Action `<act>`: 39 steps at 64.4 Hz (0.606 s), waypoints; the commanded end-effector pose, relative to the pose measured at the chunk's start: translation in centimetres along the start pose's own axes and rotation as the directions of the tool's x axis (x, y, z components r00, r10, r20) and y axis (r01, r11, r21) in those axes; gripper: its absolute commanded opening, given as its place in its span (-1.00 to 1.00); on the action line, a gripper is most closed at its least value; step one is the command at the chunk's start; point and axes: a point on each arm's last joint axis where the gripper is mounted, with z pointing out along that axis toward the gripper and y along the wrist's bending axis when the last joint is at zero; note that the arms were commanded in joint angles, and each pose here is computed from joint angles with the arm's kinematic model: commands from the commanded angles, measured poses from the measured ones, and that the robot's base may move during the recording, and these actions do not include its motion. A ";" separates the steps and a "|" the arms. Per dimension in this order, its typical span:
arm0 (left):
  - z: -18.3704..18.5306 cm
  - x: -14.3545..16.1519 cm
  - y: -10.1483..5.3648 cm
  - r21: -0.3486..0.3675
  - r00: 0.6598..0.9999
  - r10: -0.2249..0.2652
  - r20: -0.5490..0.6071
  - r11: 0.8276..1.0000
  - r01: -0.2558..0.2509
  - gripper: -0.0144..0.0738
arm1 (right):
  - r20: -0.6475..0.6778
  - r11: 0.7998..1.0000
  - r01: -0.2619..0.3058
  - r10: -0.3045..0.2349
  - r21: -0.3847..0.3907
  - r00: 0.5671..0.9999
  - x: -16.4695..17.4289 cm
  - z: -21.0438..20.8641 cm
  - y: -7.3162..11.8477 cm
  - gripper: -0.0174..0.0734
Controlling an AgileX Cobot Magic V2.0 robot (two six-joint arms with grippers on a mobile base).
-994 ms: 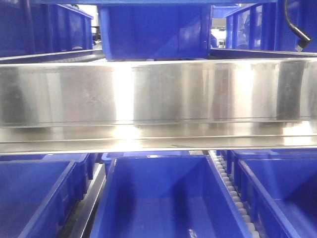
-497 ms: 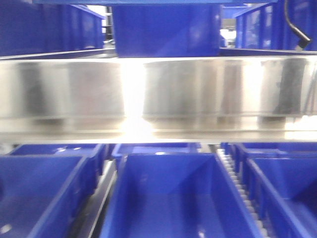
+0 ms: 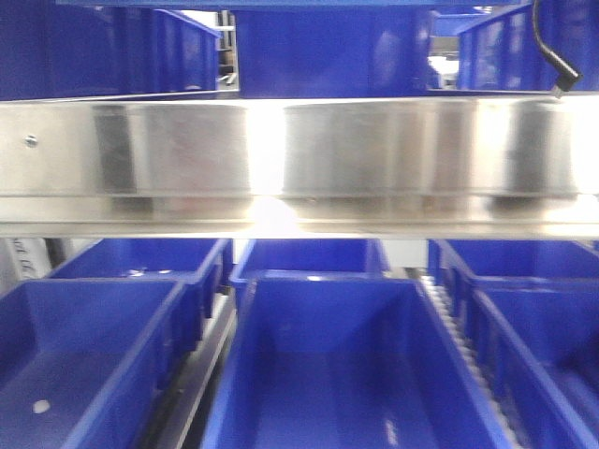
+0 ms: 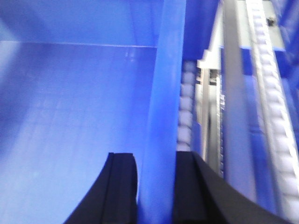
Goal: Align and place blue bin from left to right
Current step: 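Back the base away from the shelf holding the bin in both grippers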
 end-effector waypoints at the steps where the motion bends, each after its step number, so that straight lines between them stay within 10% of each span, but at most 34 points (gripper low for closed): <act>1: -1.9 -1.1 -0.7 0.075 0.994 -0.006 0.110 0.997 -0.003 -0.71 | 0.141 0.999 0.019 -0.013 -0.044 0.990 -1.3 -2.1 0.5 -0.79; 39: -1.9 -1.1 -0.7 0.075 0.994 -0.006 0.110 0.997 -0.003 -0.71 | 0.141 0.999 0.019 -0.013 -0.044 0.990 -1.3 -2.1 0.5 -0.79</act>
